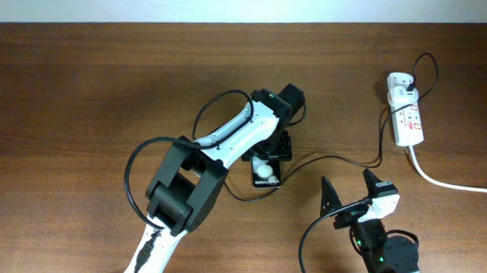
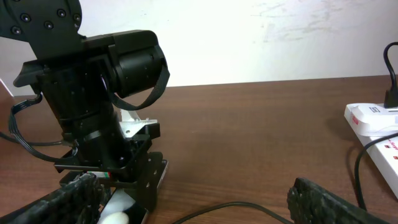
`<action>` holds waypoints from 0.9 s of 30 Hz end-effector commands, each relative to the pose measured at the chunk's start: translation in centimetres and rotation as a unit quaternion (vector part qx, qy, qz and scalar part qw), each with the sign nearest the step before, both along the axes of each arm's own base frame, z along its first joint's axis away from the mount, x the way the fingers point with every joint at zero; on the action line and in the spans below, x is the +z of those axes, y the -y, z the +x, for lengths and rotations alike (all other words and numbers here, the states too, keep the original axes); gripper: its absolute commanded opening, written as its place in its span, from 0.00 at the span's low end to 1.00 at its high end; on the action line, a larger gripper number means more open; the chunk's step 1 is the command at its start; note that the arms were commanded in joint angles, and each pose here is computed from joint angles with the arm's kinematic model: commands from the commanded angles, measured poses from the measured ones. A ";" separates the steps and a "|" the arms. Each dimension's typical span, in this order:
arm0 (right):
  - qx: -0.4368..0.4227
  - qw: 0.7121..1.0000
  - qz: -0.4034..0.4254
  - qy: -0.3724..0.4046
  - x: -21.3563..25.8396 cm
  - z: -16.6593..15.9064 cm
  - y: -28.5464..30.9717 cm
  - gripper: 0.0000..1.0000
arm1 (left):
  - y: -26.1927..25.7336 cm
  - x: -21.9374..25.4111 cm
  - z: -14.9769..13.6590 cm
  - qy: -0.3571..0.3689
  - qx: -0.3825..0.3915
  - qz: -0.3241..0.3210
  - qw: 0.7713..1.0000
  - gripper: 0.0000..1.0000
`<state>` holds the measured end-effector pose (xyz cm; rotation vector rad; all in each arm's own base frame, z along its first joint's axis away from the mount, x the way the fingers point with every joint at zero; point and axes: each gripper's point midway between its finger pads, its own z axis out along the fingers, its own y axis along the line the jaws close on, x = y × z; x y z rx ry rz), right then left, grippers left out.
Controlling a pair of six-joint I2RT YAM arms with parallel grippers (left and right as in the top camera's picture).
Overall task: Plug charger to phone and switch on socket
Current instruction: 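Regrasp the phone lengthwise with the left gripper and lift it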
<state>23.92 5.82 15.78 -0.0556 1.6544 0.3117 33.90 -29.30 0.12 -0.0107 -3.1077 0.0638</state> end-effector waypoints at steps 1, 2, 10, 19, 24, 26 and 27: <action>-0.004 1.000 -0.005 -0.001 -0.3 0.0 0.2 0.99 | -0.3 -1.8 -0.9 -0.025 0.002 0.002 1.000 0.51; -0.004 1.000 -0.005 -0.001 -0.3 0.0 0.2 0.99 | -0.3 -1.8 -0.9 -0.025 0.002 0.002 1.000 0.48; -0.004 1.000 -0.005 -0.001 -0.3 0.0 0.2 0.99 | 0.9 1.5 0.7 -0.003 -0.014 -0.016 1.000 0.37; -0.004 1.000 -0.005 -0.001 -0.2 0.0 0.2 0.99 | 0.4 6.3 1.8 0.001 -0.011 -0.020 1.000 0.27; -0.004 1.000 -0.005 -0.001 -0.3 0.0 0.2 0.99 | -0.9 9.6 3.2 -0.019 0.002 -0.074 0.997 0.00; -0.004 1.000 -0.005 -0.001 -0.3 0.0 0.2 0.99 | -1.3 10.2 3.6 -0.053 0.020 -0.130 0.990 0.00; -0.004 1.000 -0.005 -0.001 -0.3 0.0 0.2 0.99 | -2.1 10.4 4.1 -0.060 0.034 -0.141 0.988 0.00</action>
